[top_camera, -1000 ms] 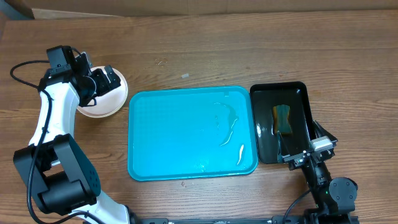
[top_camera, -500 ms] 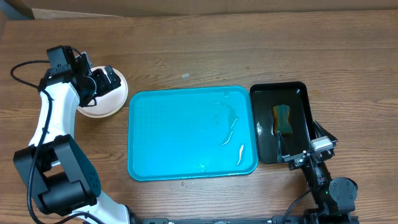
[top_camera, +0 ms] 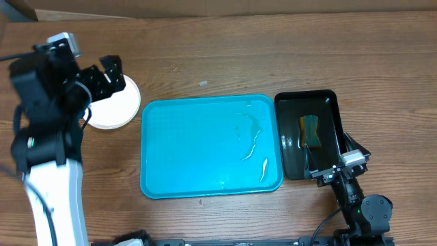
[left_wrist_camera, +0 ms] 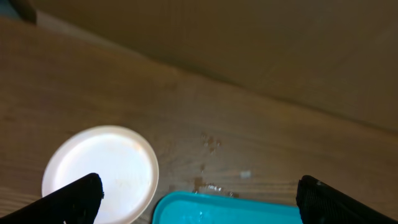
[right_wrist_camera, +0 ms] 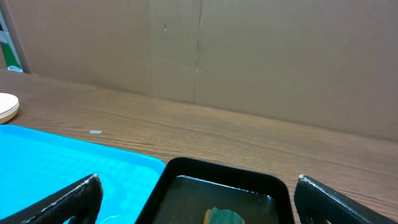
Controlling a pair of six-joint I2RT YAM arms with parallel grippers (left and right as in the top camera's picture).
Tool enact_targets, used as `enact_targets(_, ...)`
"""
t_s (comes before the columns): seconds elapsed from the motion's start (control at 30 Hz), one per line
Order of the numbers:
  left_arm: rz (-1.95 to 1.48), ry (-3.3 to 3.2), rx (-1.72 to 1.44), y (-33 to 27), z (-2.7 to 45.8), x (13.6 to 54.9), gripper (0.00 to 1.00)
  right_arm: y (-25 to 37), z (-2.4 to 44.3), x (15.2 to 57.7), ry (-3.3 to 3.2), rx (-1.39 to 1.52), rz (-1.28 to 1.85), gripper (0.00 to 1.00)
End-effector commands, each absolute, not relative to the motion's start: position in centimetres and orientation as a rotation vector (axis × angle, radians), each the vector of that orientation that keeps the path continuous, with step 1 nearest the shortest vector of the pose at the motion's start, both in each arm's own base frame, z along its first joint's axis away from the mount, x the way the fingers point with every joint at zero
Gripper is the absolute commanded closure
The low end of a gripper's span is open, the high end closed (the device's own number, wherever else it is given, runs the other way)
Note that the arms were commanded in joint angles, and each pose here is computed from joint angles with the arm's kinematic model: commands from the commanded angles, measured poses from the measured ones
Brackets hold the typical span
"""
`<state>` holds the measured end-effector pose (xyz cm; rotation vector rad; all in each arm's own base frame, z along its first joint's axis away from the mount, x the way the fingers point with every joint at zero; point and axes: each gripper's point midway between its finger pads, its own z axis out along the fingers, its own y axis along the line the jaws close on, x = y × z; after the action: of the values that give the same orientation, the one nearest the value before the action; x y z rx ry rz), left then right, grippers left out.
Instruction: Clean dirty plates on tray and stack at the side
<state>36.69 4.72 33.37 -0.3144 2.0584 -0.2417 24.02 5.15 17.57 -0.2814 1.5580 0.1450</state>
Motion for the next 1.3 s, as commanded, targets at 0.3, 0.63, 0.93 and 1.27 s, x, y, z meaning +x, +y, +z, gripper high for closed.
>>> enact_targets(0.3,-0.228,1.904,-0.215,2.2,38.4,30.6,0.00,5.1,17.4,24.0,1.552,-0.284,0.141,0.00)
enact_targets(0.63,-0.226,2.042,-0.225,0.6,27.0,25.8,0.00,5.1,17.4,24.0,1.552,-0.283,0.142,0.00)
enact_targets(0.93,-0.237,1.759,-0.114,-0.8,24.1,24.5,0.00,5.1,17.4,24.0,1.552,-0.283,0.142,0.00)
enact_targets(1.27,-0.222,1.172,0.016,-1.9,31.6,21.8,0.00,5.1,17.4,24.0,1.552,-0.283,0.142,0.00)
